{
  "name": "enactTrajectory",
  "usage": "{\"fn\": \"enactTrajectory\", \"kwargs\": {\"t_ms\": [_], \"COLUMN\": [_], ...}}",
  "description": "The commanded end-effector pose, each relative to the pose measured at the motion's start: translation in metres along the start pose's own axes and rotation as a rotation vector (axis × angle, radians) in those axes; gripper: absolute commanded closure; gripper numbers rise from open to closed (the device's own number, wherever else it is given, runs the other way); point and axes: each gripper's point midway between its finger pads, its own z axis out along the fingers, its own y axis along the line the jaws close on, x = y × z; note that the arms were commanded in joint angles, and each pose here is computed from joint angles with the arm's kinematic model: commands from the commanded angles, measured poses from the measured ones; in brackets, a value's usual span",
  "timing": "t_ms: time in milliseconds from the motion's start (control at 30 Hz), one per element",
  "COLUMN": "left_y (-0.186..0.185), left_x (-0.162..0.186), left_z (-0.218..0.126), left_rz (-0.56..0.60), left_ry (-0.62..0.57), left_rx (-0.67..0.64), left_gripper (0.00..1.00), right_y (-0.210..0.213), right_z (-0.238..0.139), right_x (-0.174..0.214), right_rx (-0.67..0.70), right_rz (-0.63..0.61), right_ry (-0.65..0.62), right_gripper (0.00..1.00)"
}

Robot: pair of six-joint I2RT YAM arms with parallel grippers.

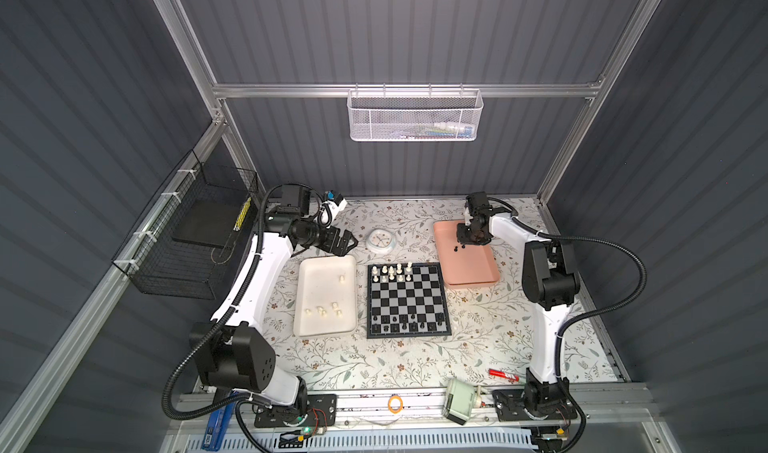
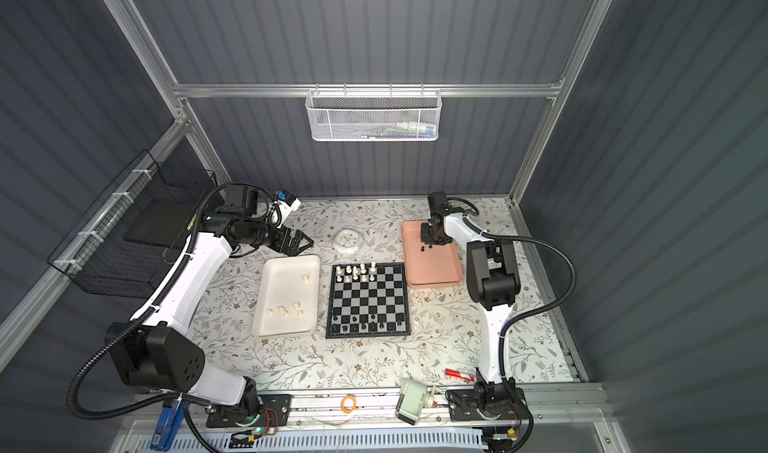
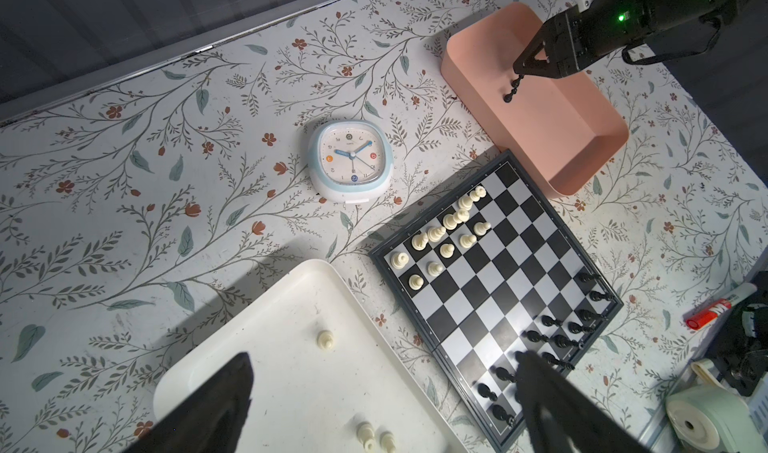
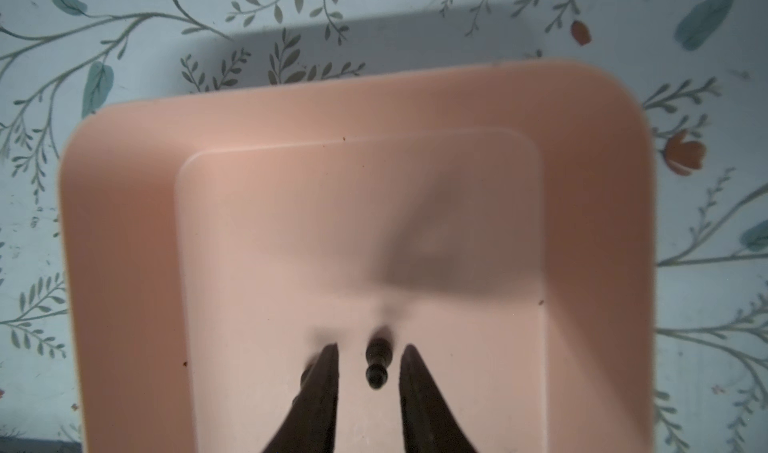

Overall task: Set up the chess pieces on the board
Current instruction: 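Lower the open right gripper onto a black pawn in the pink tray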

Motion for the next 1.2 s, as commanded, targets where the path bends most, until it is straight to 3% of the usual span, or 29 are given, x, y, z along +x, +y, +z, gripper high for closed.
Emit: {"fn": "enactTrajectory", "kwargs": {"t_ms": [0, 1167], "left_y": [-0.001, 0.001], "left_x": [0.001, 0.003], "left_z": [-0.002, 0.001], "left_rz": [0.013, 0.014], "left_ry": [0.005, 0.009], "left_rx": [0.005, -0.002], "left_gripper": [0.0, 0.0], "right_y": [-0.001, 0.0], "right_z": [-0.001, 0.011], "right_x": [0.0, 0.008], "right_rx": [0.027, 0.038], "right_rz": [-0.012, 0.002], "right_ry": [0.014, 0.056], "right_gripper": [0.71, 0.75]}}
